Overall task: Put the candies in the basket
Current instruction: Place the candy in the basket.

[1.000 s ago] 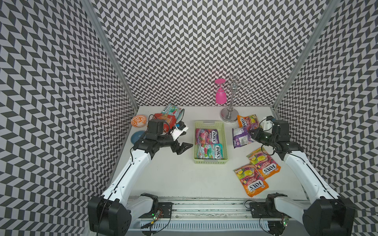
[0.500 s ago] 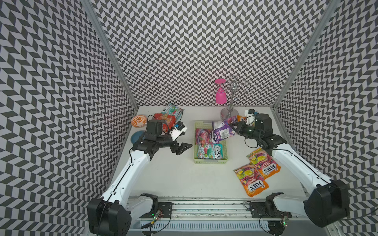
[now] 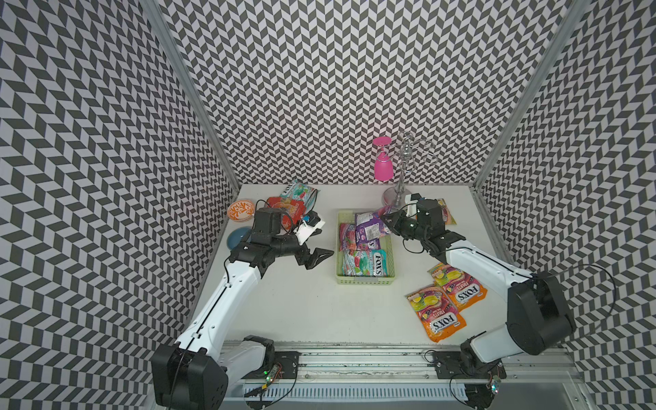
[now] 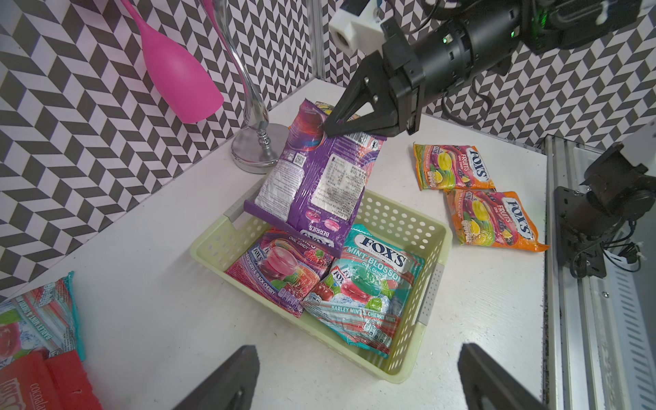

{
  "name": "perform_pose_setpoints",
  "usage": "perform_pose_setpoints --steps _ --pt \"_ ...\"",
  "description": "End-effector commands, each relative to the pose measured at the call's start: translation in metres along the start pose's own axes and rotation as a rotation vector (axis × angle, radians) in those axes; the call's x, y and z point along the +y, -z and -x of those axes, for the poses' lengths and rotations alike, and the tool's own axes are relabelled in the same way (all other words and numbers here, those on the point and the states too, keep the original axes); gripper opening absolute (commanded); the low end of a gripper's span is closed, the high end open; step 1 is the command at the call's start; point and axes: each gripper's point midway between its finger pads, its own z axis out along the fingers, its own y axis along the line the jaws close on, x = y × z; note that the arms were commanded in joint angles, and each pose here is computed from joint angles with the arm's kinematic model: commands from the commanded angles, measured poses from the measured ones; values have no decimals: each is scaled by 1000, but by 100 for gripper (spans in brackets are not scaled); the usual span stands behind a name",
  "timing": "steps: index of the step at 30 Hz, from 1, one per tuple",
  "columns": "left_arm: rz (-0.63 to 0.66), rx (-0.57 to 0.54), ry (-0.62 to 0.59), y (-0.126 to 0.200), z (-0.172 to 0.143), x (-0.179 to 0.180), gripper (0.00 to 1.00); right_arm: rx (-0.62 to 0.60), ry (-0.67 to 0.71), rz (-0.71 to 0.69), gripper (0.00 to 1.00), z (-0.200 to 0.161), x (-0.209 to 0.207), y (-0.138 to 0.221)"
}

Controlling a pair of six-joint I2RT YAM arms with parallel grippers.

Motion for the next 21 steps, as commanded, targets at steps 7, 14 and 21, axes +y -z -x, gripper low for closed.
perform_pose_setpoints --steps 7,14,21 --pt "-4 -23 -3 6 9 -1 92 -32 0 75 0 -1 11 -31" --pt "-5 -20 2 4 9 0 92 -23 -44 84 0 -4 1 -50" --pt "-6 -15 4 3 6 1 92 21 -62 102 0 -14 -2 -72"
